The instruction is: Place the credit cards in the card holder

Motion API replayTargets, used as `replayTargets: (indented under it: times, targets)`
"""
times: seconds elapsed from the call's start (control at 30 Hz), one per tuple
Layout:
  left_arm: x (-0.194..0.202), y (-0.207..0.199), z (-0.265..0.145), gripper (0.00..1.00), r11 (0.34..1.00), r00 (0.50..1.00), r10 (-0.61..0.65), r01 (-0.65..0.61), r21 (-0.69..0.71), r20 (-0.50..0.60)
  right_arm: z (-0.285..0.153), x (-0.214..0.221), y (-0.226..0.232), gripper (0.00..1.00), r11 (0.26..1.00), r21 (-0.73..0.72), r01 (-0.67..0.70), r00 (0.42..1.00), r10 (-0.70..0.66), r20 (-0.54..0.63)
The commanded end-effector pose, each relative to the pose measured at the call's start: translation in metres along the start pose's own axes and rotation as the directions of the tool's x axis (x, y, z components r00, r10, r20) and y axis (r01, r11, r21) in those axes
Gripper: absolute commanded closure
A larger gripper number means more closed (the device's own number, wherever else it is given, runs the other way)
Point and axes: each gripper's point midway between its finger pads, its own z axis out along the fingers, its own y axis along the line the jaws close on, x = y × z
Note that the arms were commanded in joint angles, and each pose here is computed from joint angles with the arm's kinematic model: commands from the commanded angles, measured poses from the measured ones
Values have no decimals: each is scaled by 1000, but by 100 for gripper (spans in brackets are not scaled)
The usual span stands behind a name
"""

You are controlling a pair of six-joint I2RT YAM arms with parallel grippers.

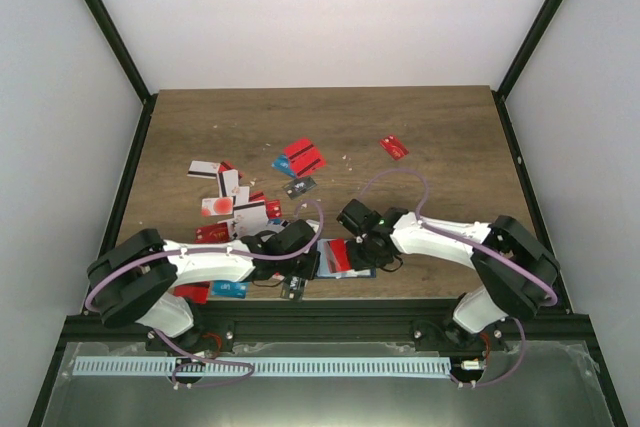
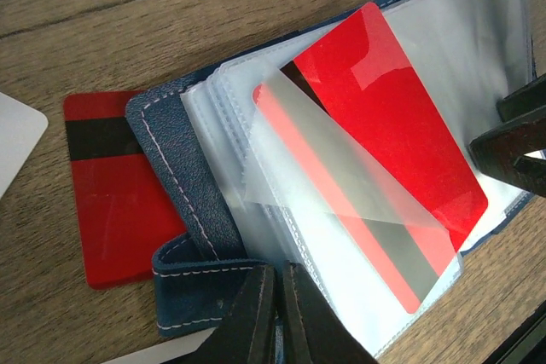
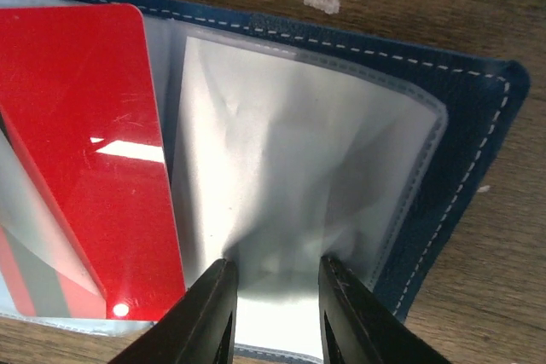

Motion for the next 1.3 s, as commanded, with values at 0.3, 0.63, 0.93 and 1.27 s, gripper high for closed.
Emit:
replayTargets:
  times: [0.3, 0.63, 0.93, 1.27]
  targets:
    - [21, 16, 10, 94, 999, 998, -2, 0, -45, -61, 0, -9, 39, 72, 990, -129, 65, 998, -64, 12]
    - [22, 18, 9, 95, 999, 998, -3, 0, -48, -61, 2, -5, 50, 72, 982, -170, 88, 996, -90, -4]
    - [3, 23, -13, 89, 993, 1000, -12, 12, -114, -3, -12, -10, 25, 71, 996, -35, 79, 996, -78, 38]
    - [-17, 3, -36, 74, 998, 997, -49, 52, -39, 58, -42, -25, 47, 71, 984, -160, 84, 989, -62, 138]
